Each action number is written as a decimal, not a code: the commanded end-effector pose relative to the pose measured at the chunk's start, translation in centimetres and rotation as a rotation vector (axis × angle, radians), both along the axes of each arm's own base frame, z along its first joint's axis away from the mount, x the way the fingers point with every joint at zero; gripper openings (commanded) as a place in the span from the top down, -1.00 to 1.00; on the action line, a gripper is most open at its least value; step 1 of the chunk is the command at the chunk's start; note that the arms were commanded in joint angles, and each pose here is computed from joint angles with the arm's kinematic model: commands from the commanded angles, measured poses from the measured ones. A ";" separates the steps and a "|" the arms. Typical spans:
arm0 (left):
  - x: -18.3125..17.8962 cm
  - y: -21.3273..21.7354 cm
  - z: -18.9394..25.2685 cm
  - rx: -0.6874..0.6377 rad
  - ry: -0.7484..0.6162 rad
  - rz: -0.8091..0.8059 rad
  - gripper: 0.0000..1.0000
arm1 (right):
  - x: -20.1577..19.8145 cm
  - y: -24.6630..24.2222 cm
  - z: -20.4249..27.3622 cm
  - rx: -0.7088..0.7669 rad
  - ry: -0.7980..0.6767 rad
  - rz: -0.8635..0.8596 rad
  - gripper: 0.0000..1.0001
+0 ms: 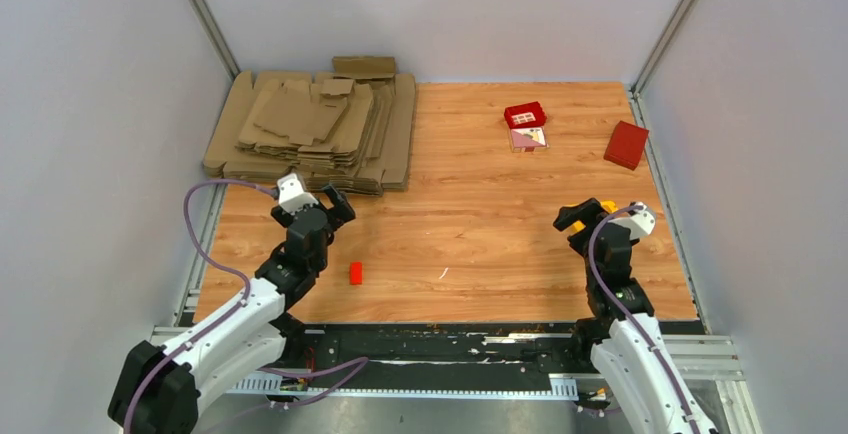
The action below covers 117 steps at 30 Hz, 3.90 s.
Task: Fold the paper box
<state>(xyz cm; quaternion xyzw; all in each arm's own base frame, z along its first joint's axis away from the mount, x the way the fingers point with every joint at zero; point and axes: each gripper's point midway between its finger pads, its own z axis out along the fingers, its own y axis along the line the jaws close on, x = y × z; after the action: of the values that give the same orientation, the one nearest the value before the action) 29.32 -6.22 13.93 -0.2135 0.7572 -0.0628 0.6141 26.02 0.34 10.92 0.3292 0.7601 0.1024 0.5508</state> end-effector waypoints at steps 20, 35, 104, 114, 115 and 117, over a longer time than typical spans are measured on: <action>8.1 -3.5 6.7 0.473 0.199 -0.161 -1.00 | 0.5 1.3 3.6 0.035 -0.102 0.069 -0.90; 19.6 -3.0 6.2 0.798 0.495 -0.189 -0.91 | 1.0 2.1 2.7 0.044 -0.090 0.109 -0.89; -7.0 -33.7 4.3 -0.318 0.358 -1.369 -0.27 | 1.8 9.6 3.1 0.064 -0.116 0.573 -0.87; 1.1 -23.8 2.4 0.230 0.370 -0.969 -0.67 | 2.1 13.2 0.9 0.132 -0.048 0.754 -0.78; 2.3 -21.9 2.3 0.312 0.366 -0.879 -0.77 | 2.2 13.7 0.6 0.137 -0.031 0.772 -0.76; 3.9 -19.1 2.1 0.398 0.346 -0.746 -0.99 | 2.3 14.9 0.0 0.139 -0.002 0.812 -0.68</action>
<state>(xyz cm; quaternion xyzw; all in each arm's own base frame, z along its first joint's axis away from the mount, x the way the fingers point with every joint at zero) 29.15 -32.46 14.81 0.2138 0.8669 -0.2774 0.3548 27.15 12.48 8.66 0.0980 0.8357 0.3255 0.4314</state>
